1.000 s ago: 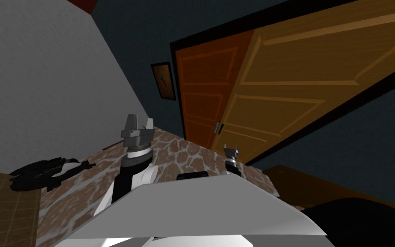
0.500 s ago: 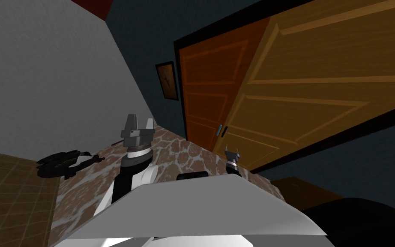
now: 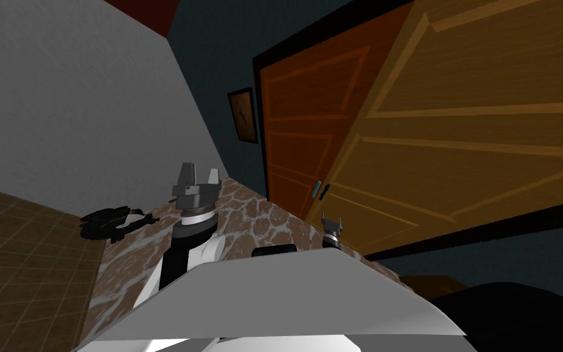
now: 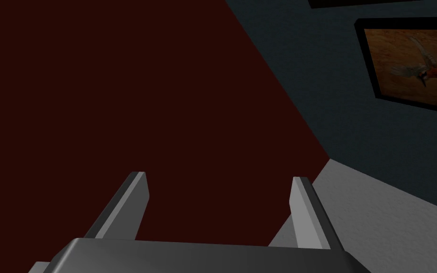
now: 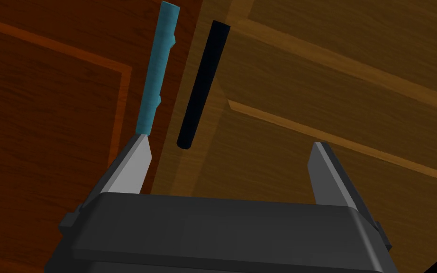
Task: Pull the door open
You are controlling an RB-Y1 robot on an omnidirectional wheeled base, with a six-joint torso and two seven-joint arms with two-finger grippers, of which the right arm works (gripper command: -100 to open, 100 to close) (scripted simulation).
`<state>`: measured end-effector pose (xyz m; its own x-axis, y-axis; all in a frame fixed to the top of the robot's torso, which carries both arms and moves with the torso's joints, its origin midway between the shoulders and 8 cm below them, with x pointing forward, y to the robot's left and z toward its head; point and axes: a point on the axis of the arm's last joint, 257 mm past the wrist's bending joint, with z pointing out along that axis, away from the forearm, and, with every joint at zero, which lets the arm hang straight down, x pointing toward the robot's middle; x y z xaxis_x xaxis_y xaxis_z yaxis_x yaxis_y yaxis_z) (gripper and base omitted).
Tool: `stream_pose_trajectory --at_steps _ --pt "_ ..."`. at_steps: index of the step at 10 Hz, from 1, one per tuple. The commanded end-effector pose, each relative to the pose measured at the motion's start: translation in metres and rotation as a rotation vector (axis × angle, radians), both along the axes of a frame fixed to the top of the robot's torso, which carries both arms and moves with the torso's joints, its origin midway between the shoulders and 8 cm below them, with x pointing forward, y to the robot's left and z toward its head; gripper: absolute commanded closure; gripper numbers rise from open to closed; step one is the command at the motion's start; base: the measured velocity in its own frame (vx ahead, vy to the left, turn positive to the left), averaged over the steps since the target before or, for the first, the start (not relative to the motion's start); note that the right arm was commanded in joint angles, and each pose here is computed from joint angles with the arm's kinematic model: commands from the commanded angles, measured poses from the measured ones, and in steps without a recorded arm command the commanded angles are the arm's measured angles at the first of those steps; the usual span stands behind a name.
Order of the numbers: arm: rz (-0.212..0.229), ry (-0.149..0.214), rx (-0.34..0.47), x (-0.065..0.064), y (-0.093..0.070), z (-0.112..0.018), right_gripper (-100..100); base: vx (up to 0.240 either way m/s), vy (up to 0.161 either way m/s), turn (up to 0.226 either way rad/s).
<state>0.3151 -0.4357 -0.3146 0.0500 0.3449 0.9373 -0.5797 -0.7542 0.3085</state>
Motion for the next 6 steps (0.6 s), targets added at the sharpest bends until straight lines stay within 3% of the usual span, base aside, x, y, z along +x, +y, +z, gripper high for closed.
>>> stream_pose_trajectory --at_steps 1,6 --pt "-0.015 -0.007 0.046 -0.005 -0.005 -0.01 -100 0.085 -0.063 0.115" --pt "-0.071 -0.03 0.184 -0.026 -0.016 -0.042 -100 0.075 -0.063 0.124"
